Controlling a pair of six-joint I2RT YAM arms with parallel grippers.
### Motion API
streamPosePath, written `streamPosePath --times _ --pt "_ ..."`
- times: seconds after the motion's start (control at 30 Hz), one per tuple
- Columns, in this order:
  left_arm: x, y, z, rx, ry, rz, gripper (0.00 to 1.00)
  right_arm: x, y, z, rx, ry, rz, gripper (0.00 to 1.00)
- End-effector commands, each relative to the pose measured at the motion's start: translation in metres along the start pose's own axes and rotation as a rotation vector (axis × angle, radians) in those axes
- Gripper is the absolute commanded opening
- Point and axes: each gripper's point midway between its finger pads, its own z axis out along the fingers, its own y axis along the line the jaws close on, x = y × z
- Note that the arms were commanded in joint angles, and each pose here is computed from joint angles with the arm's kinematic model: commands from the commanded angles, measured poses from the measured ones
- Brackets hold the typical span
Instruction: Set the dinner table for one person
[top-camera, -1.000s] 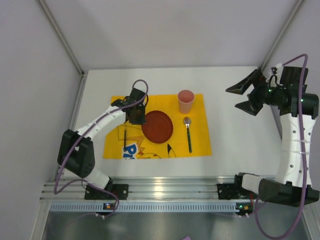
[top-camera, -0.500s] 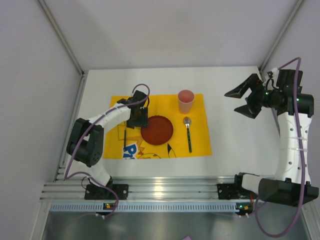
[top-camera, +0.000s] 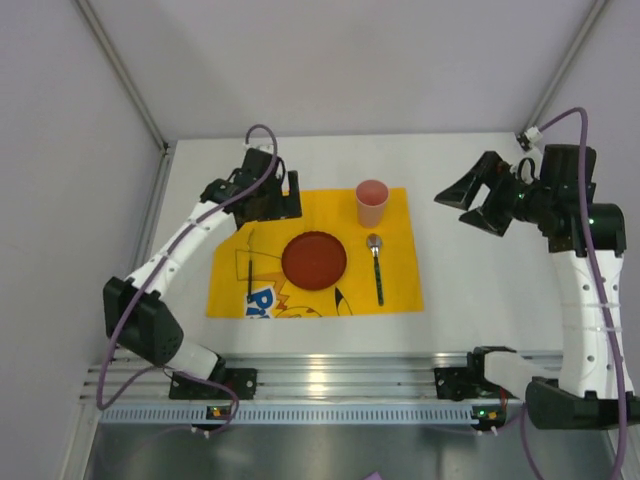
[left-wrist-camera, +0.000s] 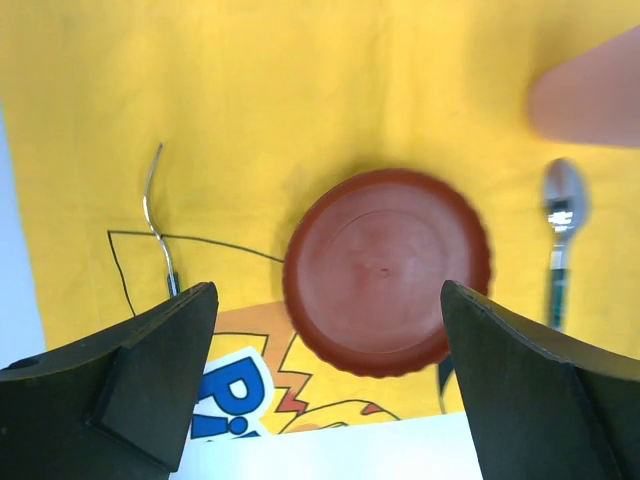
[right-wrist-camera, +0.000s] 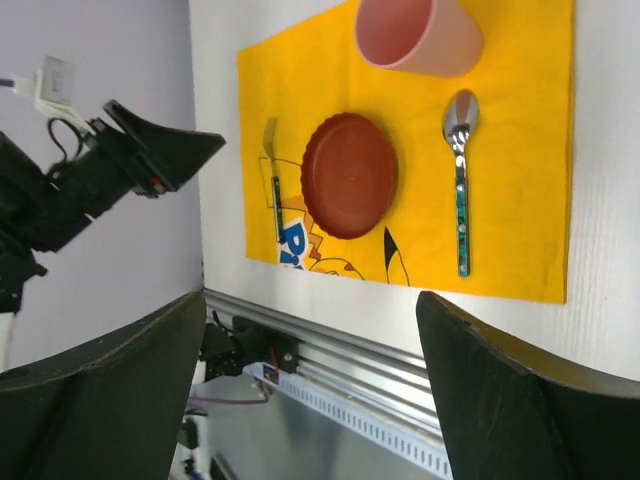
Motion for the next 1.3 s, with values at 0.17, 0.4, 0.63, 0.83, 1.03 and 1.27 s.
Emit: streamPosePath --times 0.17,0.4,0.63,0.83,1.03,1.27 --pt "-0.045 -0.003 -0.117 0.137 -0.289 -0.042 0.99 0.017 0.033 -0.051 -0.106 -0.243 -0.373 0.87" --pt "-0.043 0.013 -0.123 0.108 -0.372 -0.043 0.99 0.044 0.007 -0.084 -0.103 -0.404 -0.453 0.88" --pt "-0.040 0.018 -0.117 0.127 -0.472 0.009 0.99 0.081 -0.007 -0.077 -0.168 -0.332 -0.374 1.00" --pt "-0.027 0.036 -0.118 0.092 -0.529 -0.040 0.99 0.089 -0.030 -0.075 -0.097 -0.344 -0.319 1.00" --pt "-0.013 0.046 -0.127 0.102 -0.554 -0.087 0.99 0.097 -0.039 -0.077 -0.084 -0.348 -0.298 1.00" --pt "0.001 0.050 -0.139 0.141 -0.569 -0.118 0.99 0.109 -0.037 -0.090 -0.117 -0.356 -0.307 1.00"
